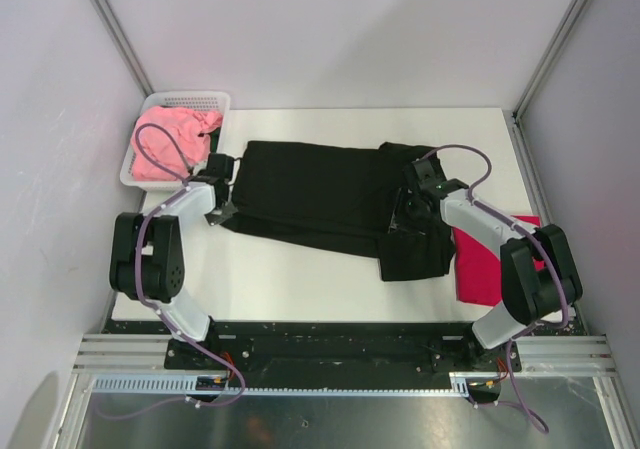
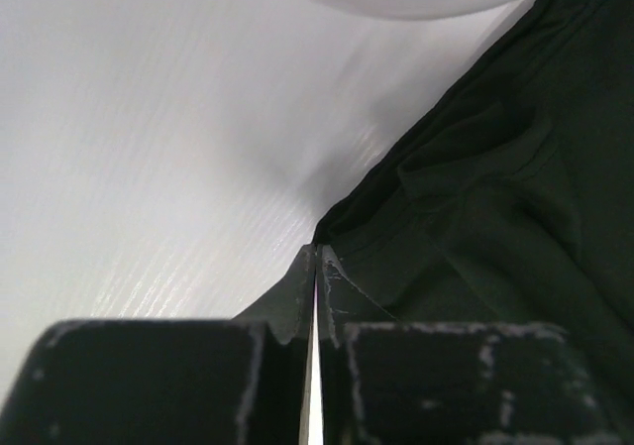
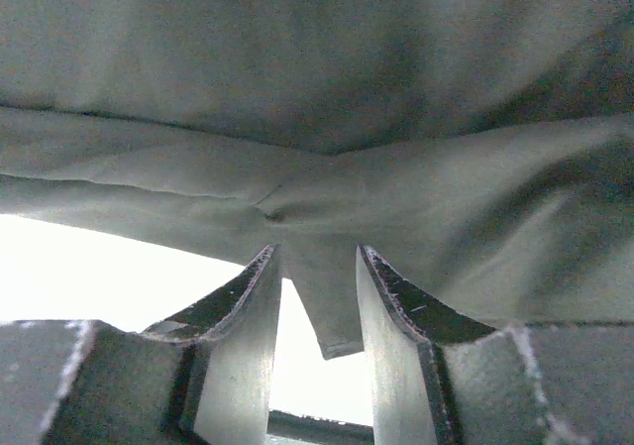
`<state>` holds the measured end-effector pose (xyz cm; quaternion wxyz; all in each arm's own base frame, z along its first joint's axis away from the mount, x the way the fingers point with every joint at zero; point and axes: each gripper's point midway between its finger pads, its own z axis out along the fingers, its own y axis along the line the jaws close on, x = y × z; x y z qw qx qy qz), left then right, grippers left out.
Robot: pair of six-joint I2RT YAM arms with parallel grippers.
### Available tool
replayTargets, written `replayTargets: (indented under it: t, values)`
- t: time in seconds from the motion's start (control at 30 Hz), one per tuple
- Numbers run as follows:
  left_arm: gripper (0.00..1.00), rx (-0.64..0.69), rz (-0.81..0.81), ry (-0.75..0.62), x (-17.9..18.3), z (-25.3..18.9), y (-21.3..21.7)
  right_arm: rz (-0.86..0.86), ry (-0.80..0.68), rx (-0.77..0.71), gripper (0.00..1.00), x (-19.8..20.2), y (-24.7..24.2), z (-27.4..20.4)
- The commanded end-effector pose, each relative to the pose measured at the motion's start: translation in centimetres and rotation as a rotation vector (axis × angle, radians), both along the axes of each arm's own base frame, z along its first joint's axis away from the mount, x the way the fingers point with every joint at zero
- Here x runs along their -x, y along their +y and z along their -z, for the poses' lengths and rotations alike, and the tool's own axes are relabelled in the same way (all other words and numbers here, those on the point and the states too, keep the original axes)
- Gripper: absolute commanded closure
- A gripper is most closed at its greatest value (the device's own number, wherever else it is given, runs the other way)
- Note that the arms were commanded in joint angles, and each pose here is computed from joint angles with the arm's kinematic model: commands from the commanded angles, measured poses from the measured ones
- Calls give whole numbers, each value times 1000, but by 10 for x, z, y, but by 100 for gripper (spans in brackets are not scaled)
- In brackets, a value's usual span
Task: Fold and stack the t-shirts
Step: Fold the flattened tshirt in 1/3 of the way
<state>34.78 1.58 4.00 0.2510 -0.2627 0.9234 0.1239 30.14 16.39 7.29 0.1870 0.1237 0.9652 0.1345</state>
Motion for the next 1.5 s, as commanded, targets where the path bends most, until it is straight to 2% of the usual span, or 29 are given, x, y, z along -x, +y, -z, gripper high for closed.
replayTargets:
  t: [0.0, 0.1, 0.23, 0.8, 0.87, 0.97, 1.17, 1.47]
  values:
    - [92, -33, 3, -87, -11, -24, 8, -32, -49, -15, 60, -13, 19, -5]
    - [75, -6, 59, -116, -24, -31, 1, -41, -38, -2, 60, -10, 21, -1]
    - [66, 10, 113, -107, -35, -30, -6, -50, -34, -3, 60, -8, 24, 1]
    - [64, 21, 128, -11, -29, 5, -7, -77, -23, -9, 60, -3, 35, 6]
    - [65, 21, 125, -14, -28, 4, -7, -80, -24, -7, 60, -3, 36, 6]
    - [73, 18, 120, -20, -26, 2, -6, -85, -24, -6, 60, -2, 38, 7]
    - [97, 18, 99, -41, -19, -6, -3, -95, -24, -9, 60, -2, 42, 9]
    - [100, 8, 46, -65, -2, -19, 6, -138, -44, -26, 60, -2, 55, 9]
